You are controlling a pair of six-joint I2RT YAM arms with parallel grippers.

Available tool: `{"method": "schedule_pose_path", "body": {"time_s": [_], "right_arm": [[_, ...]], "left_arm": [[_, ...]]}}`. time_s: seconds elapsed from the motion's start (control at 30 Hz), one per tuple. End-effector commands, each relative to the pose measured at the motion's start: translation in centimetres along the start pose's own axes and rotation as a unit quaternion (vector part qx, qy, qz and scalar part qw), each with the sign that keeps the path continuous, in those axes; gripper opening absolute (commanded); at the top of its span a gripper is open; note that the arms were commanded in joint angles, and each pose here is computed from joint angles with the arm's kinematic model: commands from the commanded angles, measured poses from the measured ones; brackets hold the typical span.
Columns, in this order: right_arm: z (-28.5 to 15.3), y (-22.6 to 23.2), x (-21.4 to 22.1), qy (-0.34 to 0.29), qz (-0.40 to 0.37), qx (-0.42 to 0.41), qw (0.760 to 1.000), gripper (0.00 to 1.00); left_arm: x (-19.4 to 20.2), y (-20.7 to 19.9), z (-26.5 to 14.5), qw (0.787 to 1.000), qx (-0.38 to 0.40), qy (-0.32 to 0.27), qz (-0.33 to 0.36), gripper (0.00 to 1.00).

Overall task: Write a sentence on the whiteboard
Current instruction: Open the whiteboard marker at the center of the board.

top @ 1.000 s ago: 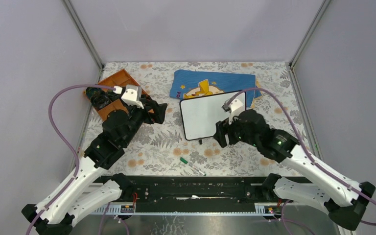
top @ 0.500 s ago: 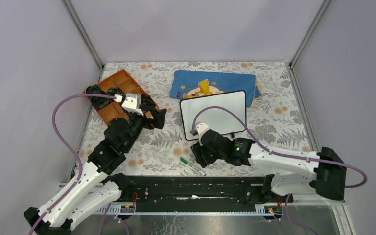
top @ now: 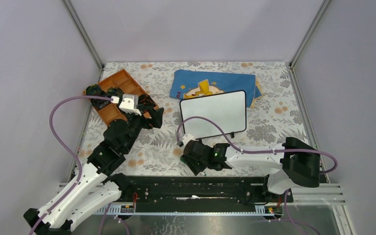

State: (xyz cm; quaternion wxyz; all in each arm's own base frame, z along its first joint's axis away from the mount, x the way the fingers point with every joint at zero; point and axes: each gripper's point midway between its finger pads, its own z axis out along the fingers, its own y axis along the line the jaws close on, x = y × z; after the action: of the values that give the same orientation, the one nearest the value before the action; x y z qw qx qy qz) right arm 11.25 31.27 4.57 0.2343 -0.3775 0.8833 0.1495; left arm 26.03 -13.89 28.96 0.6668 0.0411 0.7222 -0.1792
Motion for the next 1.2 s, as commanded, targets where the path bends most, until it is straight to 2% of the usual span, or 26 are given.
{"method": "schedule_pose_path", "body": {"time_s": [0.0,1.17], "right_arm": [[0.4,0.9,-2.2,-0.028,0.015,0.000,0.999,0.52],[3.0,-0.4,2.1,0.027,0.034,0.032,0.999,0.35]], "left_arm": [[-1.1,0.0,0.0,1.000,-0.002,-0.027,-0.010,0.99],[-0.7,-0.3,0.2,1.000,0.007,-0.017,-0.007,0.99]]}}
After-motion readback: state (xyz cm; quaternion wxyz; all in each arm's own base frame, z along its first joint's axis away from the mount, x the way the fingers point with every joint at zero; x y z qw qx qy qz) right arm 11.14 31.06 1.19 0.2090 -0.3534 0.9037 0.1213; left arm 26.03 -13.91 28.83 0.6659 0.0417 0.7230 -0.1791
